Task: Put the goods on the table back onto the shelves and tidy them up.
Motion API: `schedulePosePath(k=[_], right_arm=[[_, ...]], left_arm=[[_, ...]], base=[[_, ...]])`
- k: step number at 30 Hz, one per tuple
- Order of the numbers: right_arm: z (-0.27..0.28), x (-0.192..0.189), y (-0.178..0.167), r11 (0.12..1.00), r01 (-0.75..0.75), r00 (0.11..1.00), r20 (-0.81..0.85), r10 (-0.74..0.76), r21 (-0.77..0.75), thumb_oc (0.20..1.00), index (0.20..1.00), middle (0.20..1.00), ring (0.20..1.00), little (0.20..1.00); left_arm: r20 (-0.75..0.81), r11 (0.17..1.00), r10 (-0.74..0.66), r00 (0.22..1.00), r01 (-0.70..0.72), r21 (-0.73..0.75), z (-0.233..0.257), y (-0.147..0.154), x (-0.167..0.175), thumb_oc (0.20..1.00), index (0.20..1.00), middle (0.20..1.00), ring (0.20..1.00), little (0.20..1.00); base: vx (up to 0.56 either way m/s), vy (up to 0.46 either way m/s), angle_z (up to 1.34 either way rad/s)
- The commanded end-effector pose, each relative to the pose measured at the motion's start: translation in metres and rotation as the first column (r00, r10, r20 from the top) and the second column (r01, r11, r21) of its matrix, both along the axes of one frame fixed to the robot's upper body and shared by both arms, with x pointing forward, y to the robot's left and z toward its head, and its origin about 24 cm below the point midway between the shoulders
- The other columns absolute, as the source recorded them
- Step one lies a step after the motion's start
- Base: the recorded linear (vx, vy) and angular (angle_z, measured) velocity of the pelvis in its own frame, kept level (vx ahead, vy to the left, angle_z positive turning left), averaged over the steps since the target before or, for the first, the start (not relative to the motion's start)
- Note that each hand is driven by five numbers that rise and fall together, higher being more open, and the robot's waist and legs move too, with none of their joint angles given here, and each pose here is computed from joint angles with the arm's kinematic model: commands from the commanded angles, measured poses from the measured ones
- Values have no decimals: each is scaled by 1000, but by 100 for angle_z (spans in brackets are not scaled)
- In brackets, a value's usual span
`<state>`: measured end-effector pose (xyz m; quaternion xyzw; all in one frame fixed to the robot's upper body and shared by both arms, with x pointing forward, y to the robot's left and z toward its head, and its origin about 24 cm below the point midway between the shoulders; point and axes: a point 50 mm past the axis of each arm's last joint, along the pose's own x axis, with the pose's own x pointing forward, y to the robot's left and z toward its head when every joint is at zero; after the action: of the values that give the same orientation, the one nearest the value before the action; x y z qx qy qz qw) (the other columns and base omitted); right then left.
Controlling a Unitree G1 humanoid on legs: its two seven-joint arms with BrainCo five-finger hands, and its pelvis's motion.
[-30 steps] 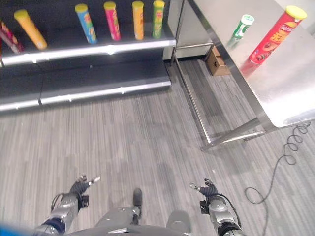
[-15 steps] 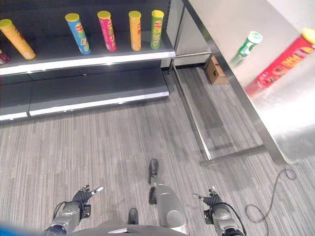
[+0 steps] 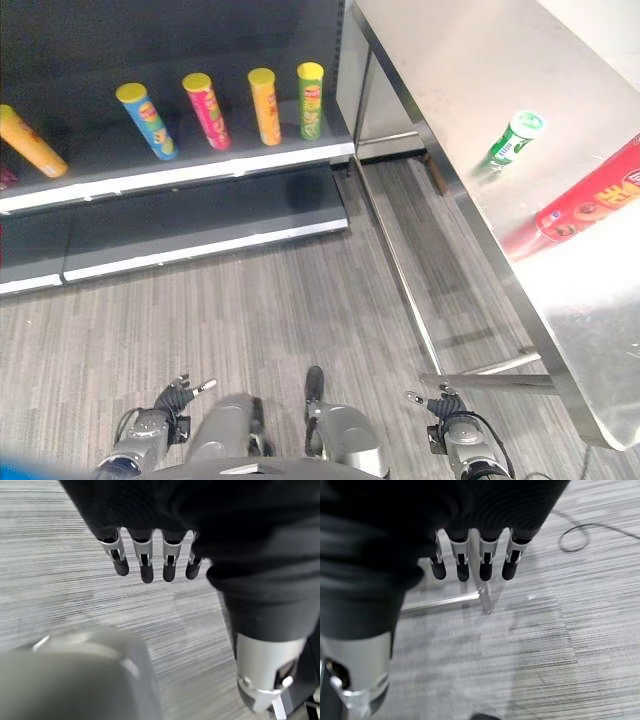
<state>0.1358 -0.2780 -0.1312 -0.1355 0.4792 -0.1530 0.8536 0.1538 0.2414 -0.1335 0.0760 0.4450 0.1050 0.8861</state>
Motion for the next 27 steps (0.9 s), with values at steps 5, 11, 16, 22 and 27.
schedulePosePath(k=[5, 11, 16, 22, 27], right_arm=[[6, -16, -27, 995, 54, 998, -13, -55, -80, 1000, 1000, 1000, 1000, 1000], [6, -18, -30, 985, 160, 987, 14, -159, -64, 1000, 1000, 1000, 1000, 1000], [20, -23, -54, 951, 292, 954, 103, -282, -98, 1000, 1000, 1000, 1000, 1000], [60, -24, -99, 884, 425, 882, 310, -356, -195, 1000, 1000, 1000, 1000, 1000], [99, -21, -131, 838, 475, 832, 449, -327, -270, 1000, 1000, 1000, 1000, 1000]], left_arm=[[5, 999, -40, 999, 40, 18, -1, -4, 1, 1000, 1000, 1000, 1000, 1000], [28, 998, -24, 999, 23, 53, 5, 9, 6, 1000, 1000, 1000, 1000, 1000], [62, 997, 7, 998, -12, 82, 13, 23, 10, 1000, 1000, 1000, 1000, 1000], [57, 996, 3, 998, -8, 90, 13, 28, 6, 1000, 1000, 1000, 1000, 1000], [44, 997, 13, 999, -16, 78, 11, 27, 5, 1000, 1000, 1000, 1000, 1000]], base=[[333, 407, -129], [71, 433, -113], [27, 309, -55], [15, 133, -40], [-10, -6, -2]])
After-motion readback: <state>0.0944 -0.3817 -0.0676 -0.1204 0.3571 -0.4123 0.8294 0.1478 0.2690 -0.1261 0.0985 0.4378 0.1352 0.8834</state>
